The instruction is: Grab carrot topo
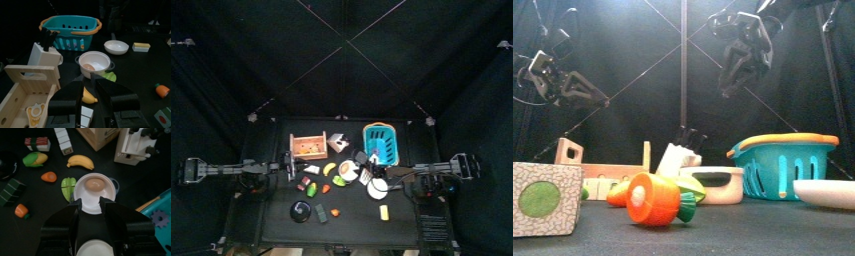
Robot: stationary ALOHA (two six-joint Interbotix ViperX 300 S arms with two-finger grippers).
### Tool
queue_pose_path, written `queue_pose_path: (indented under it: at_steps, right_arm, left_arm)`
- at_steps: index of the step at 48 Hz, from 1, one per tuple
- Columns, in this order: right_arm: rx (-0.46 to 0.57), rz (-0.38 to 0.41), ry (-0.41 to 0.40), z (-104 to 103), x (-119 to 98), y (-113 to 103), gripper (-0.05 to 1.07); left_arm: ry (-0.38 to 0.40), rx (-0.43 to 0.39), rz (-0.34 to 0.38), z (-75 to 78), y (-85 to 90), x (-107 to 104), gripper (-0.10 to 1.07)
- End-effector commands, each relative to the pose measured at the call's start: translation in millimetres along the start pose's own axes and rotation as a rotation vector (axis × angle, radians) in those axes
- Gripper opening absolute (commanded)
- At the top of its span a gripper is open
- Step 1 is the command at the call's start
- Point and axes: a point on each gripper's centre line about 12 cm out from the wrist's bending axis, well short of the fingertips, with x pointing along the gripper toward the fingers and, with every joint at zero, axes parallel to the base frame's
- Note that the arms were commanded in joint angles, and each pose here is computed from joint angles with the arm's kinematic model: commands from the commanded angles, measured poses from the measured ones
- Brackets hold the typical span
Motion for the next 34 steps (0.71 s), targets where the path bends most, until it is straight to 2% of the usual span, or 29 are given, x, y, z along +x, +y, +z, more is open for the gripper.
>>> queue_pose_path:
  at_steps: [1,10,17,29,34]
  right_arm:
    - [0.003,0.101,-0.103,-1,-18,1,0.74]
    - [-0.017,0.288,-0.237,-26,-28,5,0.74]
    - [-0.032,0.359,-0.271,-42,-24,5,0.74]
    - [-0.068,0.358,-0.207,-67,-3,5,0.74]
    - [-0.09,0.351,-0.192,-71,1,5,0.74]
  left_arm:
    - [-0.028,0.0,-0.003,8.1,-0.4,3,0.63]
    - [-0.025,-0.005,-0.004,6.7,-0.7,2,0.63]
    - [-0.015,-0.002,-0.035,2.4,-7.9,0,0.63]
    - [-0.031,0.01,-0.154,6.2,-34.1,-1,0.63]
    - [-0.037,-0.004,-0.178,7.8,-40.1,-1,0.63]
